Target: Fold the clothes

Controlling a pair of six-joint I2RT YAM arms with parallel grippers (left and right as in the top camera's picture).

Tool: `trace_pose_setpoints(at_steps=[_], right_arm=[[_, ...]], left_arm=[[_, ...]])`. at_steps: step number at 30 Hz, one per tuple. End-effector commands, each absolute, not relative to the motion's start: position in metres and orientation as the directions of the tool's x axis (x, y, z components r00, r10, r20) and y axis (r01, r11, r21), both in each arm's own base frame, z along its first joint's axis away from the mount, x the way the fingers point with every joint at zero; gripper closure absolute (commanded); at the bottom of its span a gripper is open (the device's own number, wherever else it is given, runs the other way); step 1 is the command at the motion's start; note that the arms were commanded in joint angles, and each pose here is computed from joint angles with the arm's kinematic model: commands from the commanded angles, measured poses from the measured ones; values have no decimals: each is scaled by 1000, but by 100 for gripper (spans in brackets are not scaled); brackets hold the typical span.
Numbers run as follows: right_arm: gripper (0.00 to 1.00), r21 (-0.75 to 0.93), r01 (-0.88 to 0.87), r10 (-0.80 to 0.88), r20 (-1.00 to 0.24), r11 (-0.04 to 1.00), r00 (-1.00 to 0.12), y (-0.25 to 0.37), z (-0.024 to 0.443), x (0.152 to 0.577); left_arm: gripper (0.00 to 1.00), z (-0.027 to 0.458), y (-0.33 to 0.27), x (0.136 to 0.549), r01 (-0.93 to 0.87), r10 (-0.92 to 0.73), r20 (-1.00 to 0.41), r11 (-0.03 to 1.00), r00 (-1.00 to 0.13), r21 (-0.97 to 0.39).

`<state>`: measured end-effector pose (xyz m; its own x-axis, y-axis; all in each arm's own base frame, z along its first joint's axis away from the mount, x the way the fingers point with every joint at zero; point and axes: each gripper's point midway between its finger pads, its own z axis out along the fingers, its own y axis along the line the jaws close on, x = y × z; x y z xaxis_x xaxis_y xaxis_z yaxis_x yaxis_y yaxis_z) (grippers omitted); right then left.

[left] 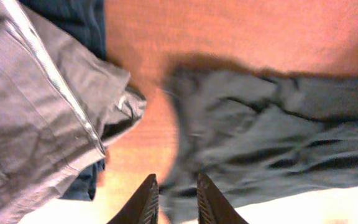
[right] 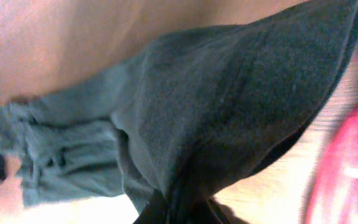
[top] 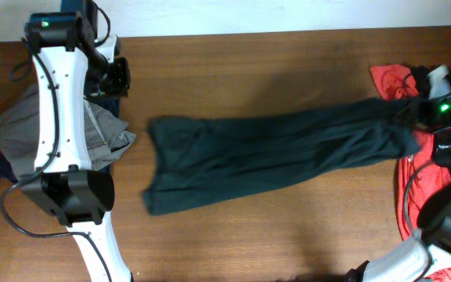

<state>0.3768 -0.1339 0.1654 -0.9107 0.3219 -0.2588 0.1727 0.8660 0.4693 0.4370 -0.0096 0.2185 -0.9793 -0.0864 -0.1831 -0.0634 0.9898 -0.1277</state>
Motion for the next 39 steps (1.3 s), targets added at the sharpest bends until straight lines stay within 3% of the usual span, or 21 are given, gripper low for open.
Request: trace_pose_setpoints(at_steps=[1, 8, 15, 20, 28, 29, 30, 31, 33, 39], right_arm=[[96, 376, 219, 362, -367, 900, -857, -144, 219, 369], [96, 343, 123, 255, -375, 931, -891, -93, 241, 361], [96, 221, 21, 73, -229, 975, -971, -13, 196, 361], [96, 229, -59, -26, -143, 972, -989, 53, 149, 357], [96, 261, -124, -81, -169, 957, -982, 130, 105, 354], [88, 261, -116, -74, -168, 958, -983, 133, 102, 353], [70, 258, -109, -67, -165, 960, -984, 136, 99, 351], [58, 258, -113, -72, -164, 959, -984, 138, 97, 350], [58, 263, -118, -76, -164, 958, -983, 139, 98, 349], [57, 298, -98, -33, -214, 950, -976, 129, 124, 353]], left_arm=[[75, 274, -9, 436, -25, -64, -346, 993, -936, -117], [73, 324, -9, 425, -9, -63, -476, 993, -877, -116], [73, 335, -9, 419, -5, -63, -501, 993, -863, -115], [73, 335, -9, 419, -5, -63, -501, 993, -863, -115], [73, 335, -9, 419, -5, -63, -501, 993, -863, -116], [73, 335, -9, 419, -5, -63, -501, 993, -863, -116], [73, 335, -9, 419, -5, -63, -501, 993, -863, -116], [72, 335, -9, 419, -5, -63, -501, 993, -863, -115], [72, 335, -9, 419, -5, -63, -501, 993, -863, -115], [58, 335, -9, 419, -5, -63, -501, 993, -863, -115]])
